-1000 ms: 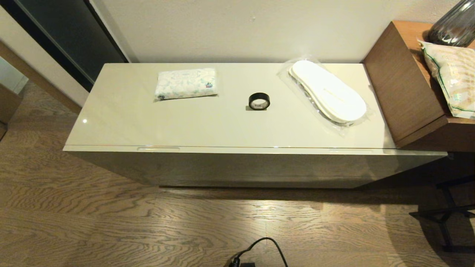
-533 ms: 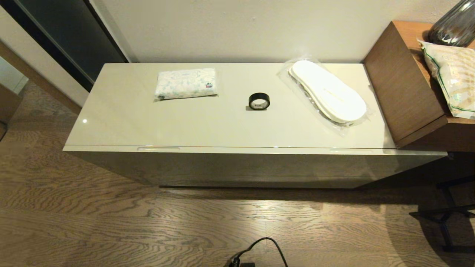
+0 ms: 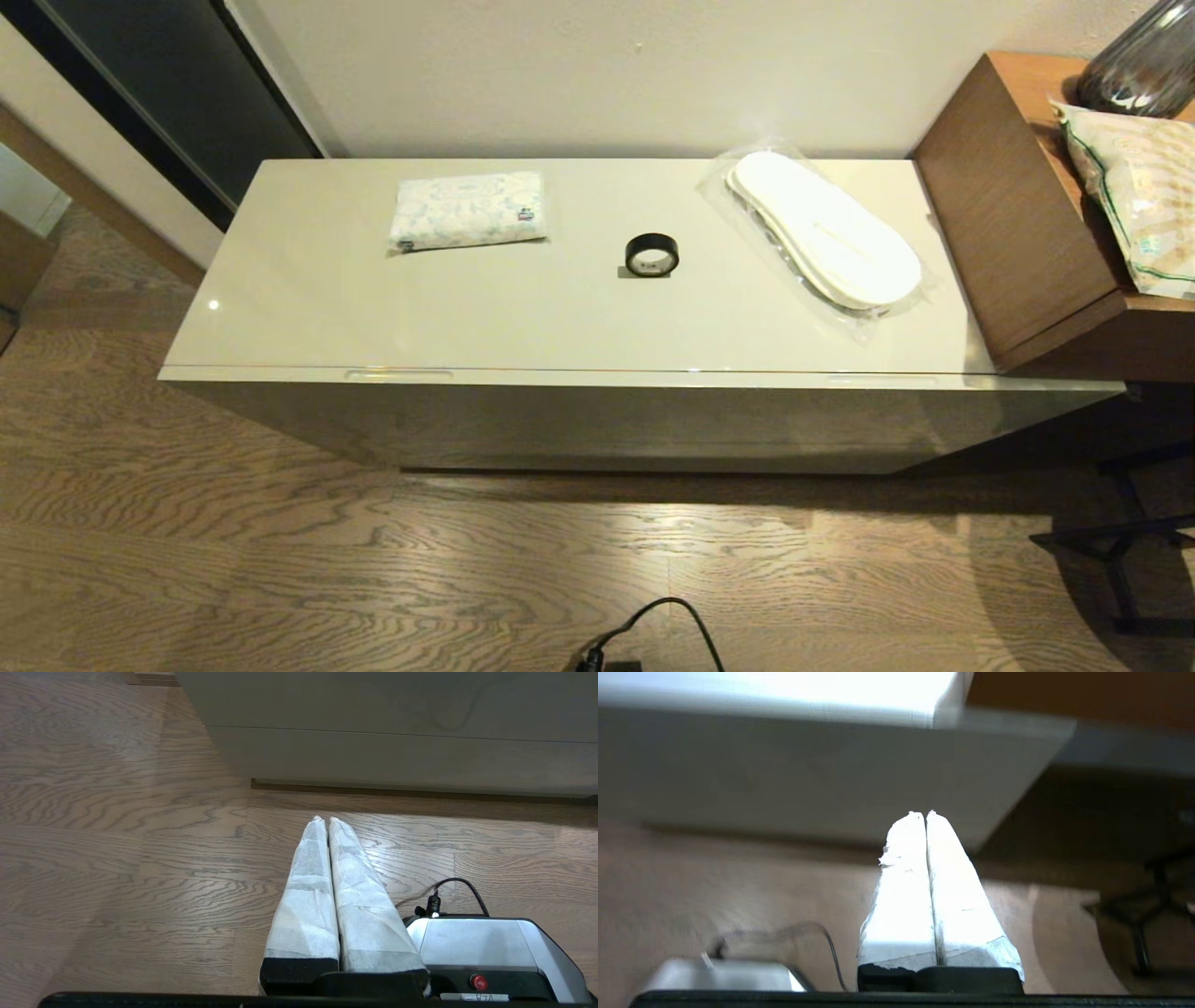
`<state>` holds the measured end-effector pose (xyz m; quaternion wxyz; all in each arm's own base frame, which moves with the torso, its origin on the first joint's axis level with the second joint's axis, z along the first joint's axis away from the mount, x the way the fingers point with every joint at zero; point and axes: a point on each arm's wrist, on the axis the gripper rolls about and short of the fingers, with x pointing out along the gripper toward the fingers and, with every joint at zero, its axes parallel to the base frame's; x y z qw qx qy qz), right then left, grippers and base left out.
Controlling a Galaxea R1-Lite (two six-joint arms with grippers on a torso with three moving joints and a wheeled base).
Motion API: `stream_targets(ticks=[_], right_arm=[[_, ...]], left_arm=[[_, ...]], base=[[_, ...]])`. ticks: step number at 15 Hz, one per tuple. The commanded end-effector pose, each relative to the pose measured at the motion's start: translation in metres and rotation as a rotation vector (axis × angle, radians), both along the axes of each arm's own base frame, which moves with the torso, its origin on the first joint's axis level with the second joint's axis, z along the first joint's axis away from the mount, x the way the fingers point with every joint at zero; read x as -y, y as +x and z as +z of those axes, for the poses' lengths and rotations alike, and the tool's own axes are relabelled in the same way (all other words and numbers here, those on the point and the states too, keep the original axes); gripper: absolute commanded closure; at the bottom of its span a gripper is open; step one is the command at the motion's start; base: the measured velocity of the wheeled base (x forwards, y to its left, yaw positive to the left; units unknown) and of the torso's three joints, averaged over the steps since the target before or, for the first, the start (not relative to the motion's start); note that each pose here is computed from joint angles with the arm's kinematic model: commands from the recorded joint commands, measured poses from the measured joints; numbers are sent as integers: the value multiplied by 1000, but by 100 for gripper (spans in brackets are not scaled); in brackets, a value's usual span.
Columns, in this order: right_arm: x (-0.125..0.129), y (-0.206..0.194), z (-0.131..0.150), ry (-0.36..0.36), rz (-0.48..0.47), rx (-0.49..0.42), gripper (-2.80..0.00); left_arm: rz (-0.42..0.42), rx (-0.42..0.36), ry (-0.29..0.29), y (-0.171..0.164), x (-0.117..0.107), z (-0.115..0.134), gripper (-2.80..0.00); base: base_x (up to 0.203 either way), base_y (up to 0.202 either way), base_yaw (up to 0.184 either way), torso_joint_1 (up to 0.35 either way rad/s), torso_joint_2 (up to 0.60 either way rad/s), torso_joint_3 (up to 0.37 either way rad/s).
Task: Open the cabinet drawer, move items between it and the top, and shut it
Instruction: Open the drawer
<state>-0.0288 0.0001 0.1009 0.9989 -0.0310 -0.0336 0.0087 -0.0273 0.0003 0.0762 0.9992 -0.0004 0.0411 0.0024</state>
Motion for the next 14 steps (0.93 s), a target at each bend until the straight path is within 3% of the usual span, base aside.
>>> stream_targets(ticks=[1,4,5,7,10,12,14], right_arm=[[0,-14,74,87,10,116,0],[2,-81,205,247,69,376,0],[3,-104,234,291,106,423,0],[4,-125,279,355,183,435,0],[2,-64,330,408,224,223,0],[-1,-21,321,387,216,-92,0],[-6,27,305,379,280,-345,0]], left_arm=[[1,-1,0,0,0,0,0],[1,-1,0,0,0,0,0],[1,-1,0,0,0,0,0],[1,-1,0,0,0,0,0],[0,-1,0,0,0,0,0],[1,-1,0,0,0,0,0],[1,-1,0,0,0,0,0]], base=[[0,0,0,0,0,0],[0,0,0,0,0,0],[0,0,0,0,0,0],[0,0,0,0,0,0],[0,0,0,0,0,0],[0,0,0,0,0,0],[0,0,0,0,0,0]])
